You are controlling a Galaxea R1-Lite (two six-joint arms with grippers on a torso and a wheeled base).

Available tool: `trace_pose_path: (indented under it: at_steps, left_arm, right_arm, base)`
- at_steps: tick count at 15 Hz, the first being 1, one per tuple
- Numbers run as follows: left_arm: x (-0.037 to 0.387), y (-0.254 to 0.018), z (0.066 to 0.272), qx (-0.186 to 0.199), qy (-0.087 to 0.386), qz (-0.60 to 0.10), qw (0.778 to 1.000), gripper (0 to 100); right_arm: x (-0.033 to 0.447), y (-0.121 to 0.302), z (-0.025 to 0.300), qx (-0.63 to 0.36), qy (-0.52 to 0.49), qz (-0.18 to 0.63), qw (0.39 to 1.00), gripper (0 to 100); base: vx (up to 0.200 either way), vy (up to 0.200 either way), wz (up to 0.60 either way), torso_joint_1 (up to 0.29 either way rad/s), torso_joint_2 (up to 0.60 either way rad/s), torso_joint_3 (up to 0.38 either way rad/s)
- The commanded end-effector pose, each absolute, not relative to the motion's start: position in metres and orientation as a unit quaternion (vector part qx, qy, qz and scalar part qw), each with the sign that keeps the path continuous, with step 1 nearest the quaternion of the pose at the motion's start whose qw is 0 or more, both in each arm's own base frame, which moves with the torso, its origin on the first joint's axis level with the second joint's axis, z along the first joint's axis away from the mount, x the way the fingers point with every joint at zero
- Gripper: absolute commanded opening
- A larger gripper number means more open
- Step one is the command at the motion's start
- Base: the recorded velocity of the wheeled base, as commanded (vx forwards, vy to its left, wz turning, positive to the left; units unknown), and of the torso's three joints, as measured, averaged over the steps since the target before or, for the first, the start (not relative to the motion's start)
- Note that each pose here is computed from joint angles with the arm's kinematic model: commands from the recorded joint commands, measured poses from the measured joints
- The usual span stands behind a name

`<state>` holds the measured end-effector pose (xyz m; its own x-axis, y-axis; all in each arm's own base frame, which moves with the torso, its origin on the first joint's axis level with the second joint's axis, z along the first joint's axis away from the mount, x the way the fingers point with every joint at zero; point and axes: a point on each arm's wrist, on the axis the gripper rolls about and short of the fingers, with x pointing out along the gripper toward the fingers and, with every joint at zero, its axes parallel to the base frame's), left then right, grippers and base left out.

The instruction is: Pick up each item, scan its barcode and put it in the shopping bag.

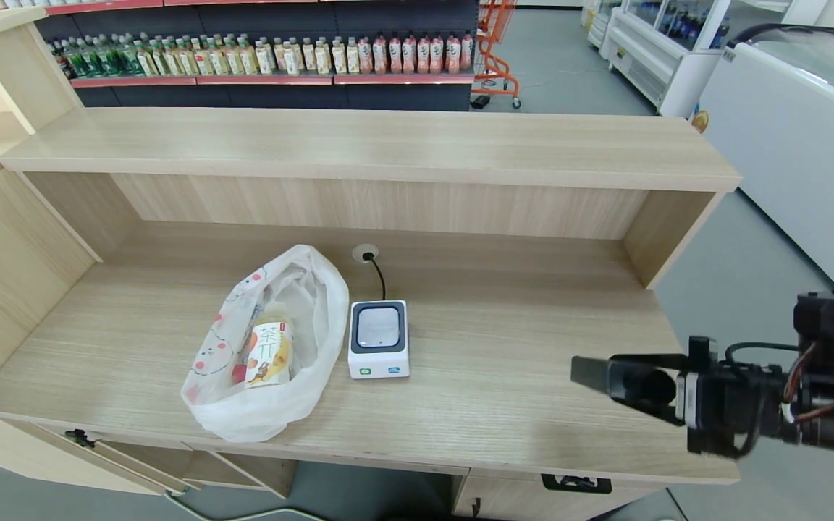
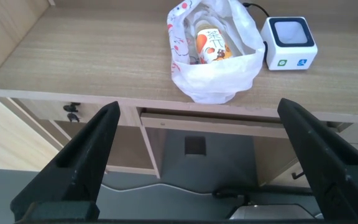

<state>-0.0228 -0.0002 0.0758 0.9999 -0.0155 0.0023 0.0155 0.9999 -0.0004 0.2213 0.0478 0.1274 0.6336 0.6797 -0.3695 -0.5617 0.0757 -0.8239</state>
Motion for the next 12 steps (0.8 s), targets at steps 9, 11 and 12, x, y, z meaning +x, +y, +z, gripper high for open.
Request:
trace_pose_path:
  at_steps: [9, 11, 12]
  left_arm:
    - [-0.023, 0.000, 0.076, 0.000, -0.002, -0.008, 1.000, 100]
    - [-0.023, 0.000, 0.076, -0.001, -0.002, -0.008, 1.000, 100]
    - [-0.023, 0.000, 0.076, -0.001, -0.002, -0.008, 1.000, 100]
  right_arm:
    - [0.206, 0.125, 0.111, -0.692, -0.408, 0.469, 0.367, 0]
    - [0.205, 0.130, 0.114, -0.684, -0.459, 0.458, 0.335, 0]
    - [0.202, 0.135, 0.114, -0.669, -0.496, 0.457, 0.312, 0]
  base:
    - [0.000, 0.000, 0.00, 0.000, 0.00, 0.000]
    - [0.000, 0.000, 0.00, 0.000, 0.00, 0.000]
    - [0.000, 0.000, 0.00, 0.000, 0.00, 0.000]
